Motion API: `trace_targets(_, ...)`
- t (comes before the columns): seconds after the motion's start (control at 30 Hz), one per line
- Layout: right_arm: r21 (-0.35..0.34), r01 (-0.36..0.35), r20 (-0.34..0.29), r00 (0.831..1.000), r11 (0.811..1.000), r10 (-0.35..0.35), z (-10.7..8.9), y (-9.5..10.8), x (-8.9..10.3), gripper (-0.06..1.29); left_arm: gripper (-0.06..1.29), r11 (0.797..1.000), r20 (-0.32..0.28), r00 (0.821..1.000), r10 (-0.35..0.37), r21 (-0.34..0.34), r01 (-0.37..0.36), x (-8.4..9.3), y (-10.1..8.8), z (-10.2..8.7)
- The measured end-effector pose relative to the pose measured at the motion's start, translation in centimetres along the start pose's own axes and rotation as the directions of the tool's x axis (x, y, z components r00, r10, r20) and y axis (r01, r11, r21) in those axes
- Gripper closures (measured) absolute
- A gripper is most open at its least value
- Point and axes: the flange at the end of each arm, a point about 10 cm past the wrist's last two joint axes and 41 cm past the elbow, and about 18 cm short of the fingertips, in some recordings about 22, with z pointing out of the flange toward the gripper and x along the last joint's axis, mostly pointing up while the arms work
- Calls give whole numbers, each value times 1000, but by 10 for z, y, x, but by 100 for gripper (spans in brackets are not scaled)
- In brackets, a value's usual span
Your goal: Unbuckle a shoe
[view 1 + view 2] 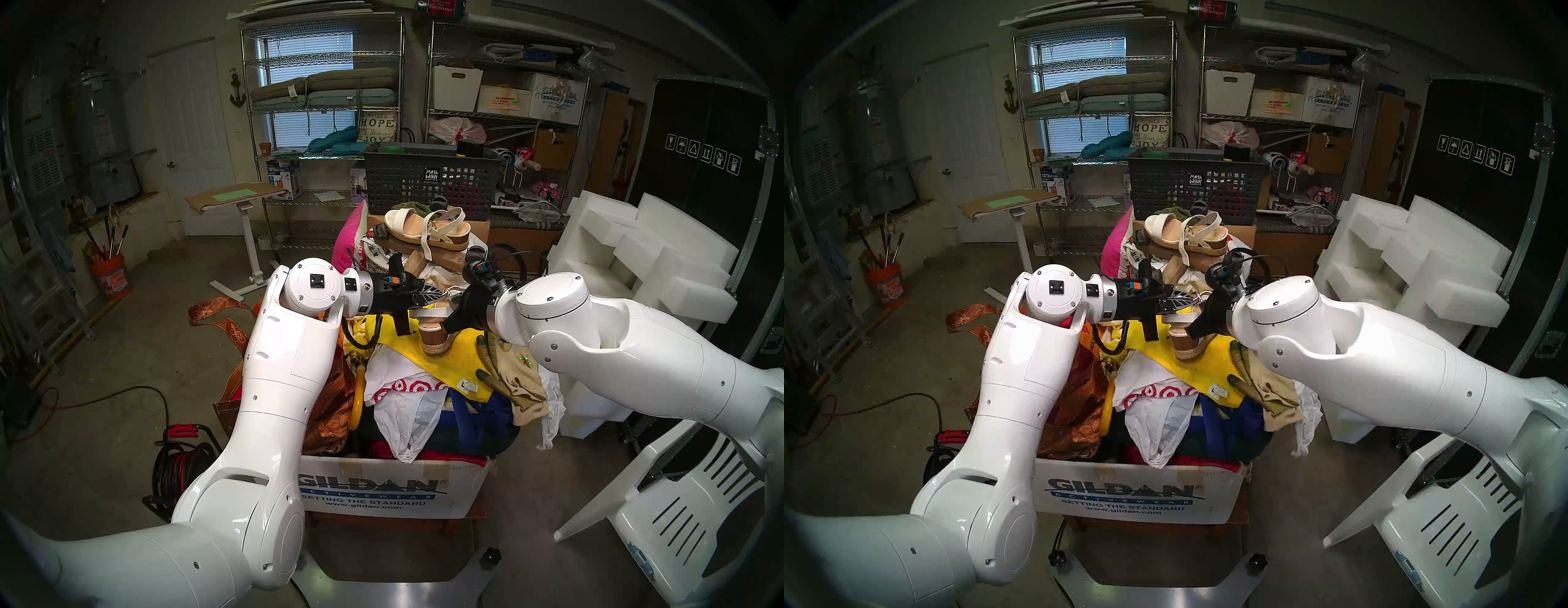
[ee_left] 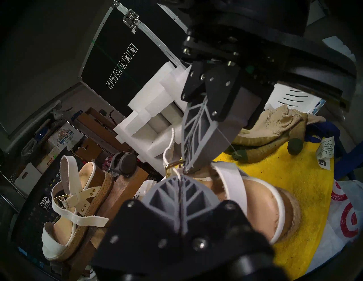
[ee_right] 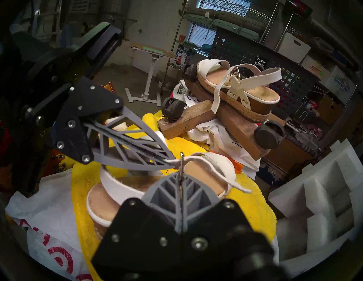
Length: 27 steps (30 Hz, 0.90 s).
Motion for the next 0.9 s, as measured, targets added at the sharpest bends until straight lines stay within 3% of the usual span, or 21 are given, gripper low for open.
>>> trace_targets(0.47,19,189,39,981,982,-190,-5,-4,-6,125,125,1000,-1,1000,14,-28,-14,5,7,5)
trace_targets(0.7,13,210,32,977,978,-210,-6,-4,-3,125,125,1000,1,1000,16,-27,-16,7,6,3)
trace_targets(0.9,-20,177,30,984,984,-177,-8,-1,0,125,125,1000,1,1000,20,-13,-20,9,3,1)
